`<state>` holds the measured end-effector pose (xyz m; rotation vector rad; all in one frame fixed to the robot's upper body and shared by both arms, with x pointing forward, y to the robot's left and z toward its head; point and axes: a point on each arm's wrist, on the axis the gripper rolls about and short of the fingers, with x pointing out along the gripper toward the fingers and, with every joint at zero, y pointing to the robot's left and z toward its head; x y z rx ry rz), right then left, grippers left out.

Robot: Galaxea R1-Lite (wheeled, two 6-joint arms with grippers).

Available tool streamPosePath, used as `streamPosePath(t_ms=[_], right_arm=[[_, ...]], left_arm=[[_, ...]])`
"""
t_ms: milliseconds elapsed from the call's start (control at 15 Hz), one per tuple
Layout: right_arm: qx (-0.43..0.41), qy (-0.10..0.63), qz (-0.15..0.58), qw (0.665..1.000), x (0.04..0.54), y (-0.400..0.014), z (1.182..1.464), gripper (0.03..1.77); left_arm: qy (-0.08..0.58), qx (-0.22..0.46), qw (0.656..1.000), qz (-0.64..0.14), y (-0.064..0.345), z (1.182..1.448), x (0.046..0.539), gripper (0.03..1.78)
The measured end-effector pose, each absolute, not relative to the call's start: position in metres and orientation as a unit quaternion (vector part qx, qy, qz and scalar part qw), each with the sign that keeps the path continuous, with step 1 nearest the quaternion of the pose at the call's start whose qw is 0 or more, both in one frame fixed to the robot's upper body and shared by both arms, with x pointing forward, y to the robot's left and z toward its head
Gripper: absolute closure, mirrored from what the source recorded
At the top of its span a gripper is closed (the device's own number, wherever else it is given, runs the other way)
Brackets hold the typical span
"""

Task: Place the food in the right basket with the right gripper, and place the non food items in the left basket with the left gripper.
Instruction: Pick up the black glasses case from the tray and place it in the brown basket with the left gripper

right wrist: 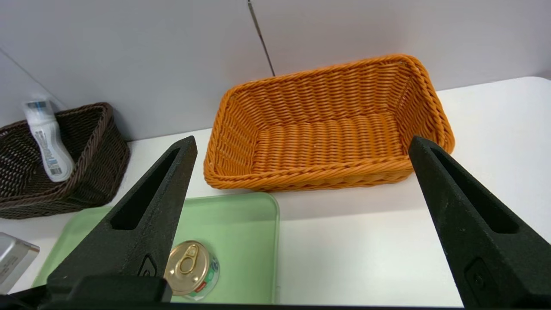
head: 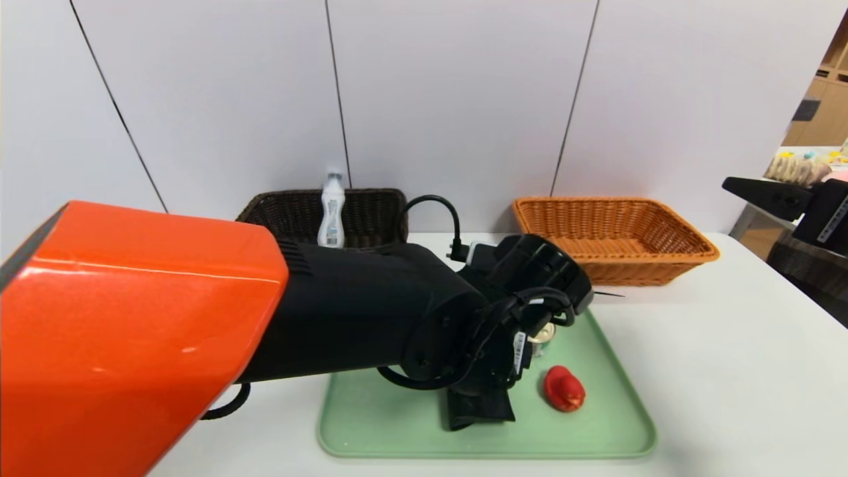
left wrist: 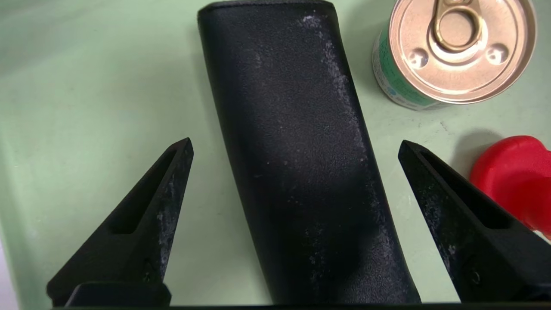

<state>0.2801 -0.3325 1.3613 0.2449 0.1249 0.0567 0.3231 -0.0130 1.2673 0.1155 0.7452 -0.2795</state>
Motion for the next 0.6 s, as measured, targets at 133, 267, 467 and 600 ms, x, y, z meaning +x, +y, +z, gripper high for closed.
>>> streamPosePath(t_ms=[133, 267, 467, 600], right_arm=[[0.122, 0.062, 0.024, 0.990, 0.280, -0.334, 1.361, 0.10], [0.123, 0.060, 0.019, 0.990, 0.280, -0.337, 1.361, 0.10], [0.123, 0.059, 0.015, 0.991, 0.280, -0.339, 1.362, 0.10], [0.123, 0.056, 0.015, 0.991, 0.278, -0.339, 1.363, 0.10]], left_arm=[[0.365, 0.061, 0.919, -0.136, -0.017, 1.262, 0.324, 0.12], [0.367, 0.067, 0.918, -0.136, -0.021, 1.256, 0.323, 0.12], [0.365, 0.078, 0.919, -0.128, -0.024, 1.250, 0.322, 0.12], [0.368, 0.083, 0.918, -0.126, -0.025, 1.248, 0.321, 0.12]])
